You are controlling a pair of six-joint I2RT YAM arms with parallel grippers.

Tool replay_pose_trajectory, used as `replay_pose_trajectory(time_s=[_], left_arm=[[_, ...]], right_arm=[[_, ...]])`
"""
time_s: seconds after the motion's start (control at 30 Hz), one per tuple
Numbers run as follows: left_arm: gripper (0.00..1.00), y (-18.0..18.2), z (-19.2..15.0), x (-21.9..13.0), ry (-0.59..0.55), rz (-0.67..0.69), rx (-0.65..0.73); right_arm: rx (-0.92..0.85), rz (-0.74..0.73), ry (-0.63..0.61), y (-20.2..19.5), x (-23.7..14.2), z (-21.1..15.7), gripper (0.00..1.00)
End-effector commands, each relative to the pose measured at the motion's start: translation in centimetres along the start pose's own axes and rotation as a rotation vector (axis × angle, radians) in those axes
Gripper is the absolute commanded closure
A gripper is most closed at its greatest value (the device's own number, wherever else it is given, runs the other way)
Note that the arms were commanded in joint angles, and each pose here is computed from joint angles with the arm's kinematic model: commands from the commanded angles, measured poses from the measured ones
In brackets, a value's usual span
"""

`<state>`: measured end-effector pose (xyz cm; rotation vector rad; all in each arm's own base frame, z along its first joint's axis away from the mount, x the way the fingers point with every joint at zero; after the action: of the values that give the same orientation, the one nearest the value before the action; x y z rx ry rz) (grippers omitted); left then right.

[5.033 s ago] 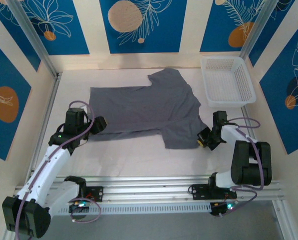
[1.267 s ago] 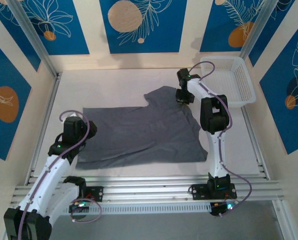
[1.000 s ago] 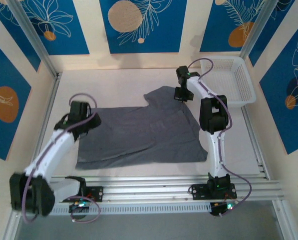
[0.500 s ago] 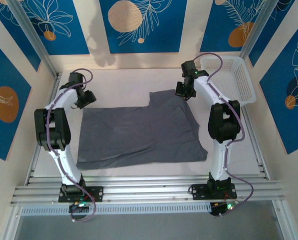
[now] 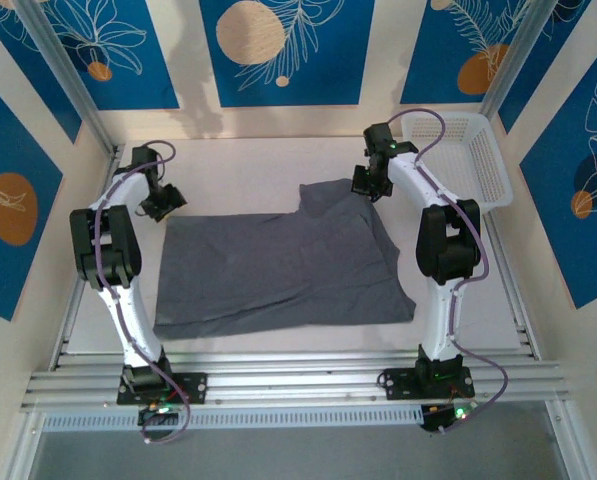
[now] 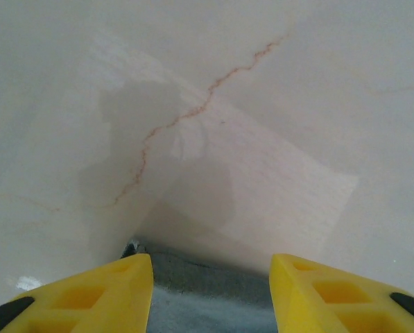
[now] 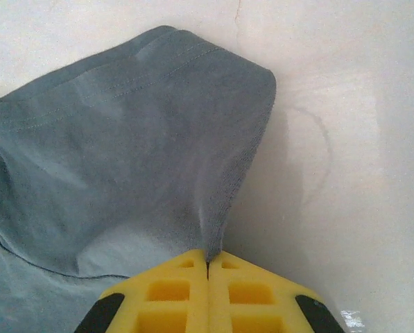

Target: Fold the inside-out t-shirt

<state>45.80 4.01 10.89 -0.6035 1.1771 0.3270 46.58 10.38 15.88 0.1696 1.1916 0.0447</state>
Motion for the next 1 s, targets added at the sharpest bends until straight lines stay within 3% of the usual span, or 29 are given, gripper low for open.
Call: replay_pose_trajectory(time_s=[0.0, 0.2, 0.4, 0.6, 0.73, 0.97], left_arm=[[0.51, 1.3, -0.6, 0.5, 0.029, 0.054, -0.005], [0.47, 2.1, 0.1, 0.3, -0.012, 0.121, 0.011], [0.52, 1.7, -0.1, 1.6, 0.031, 0.063, -0.003], [0.71, 2.1, -0.1, 2.2, 0.043, 0.082, -0.032], [1.0, 2.4, 0.0, 1.9, 0.038, 0.103, -0.036], [1.0, 4.0, 0.3, 0.4, 0.002, 0.15, -0.075]], right_arm=[[-0.008, 0.019, 0.02, 0.1, 0.5, 0.0, 1.0], [-0.012, 0.009, 0.022, 0.0, 0.4, 0.0, 1.0], [-0.012, 0.005, 0.024, 0.0, 0.4, 0.0, 1.0], [-0.013, -0.004, 0.03, -0.2, 0.5, -0.1, 1.0], [-0.004, -0.018, 0.027, -0.4, 0.5, -0.1, 1.0], [0.063, -0.051, 0.026, -3.1, 0.8, 0.0, 1.0]])
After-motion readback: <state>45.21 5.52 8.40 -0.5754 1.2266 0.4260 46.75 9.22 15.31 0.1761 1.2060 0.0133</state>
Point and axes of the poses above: each hand's point on the last joint's axis, 136 mm out from that joint toward the fingers, its own x axis out along the fingers, its own y axis along the line the jaws close on, z = x × y, the point moved 6 cm from there along -x, back along the fingers, and after that the axes turned 4 degrees about -x, right-handed, at the moved point
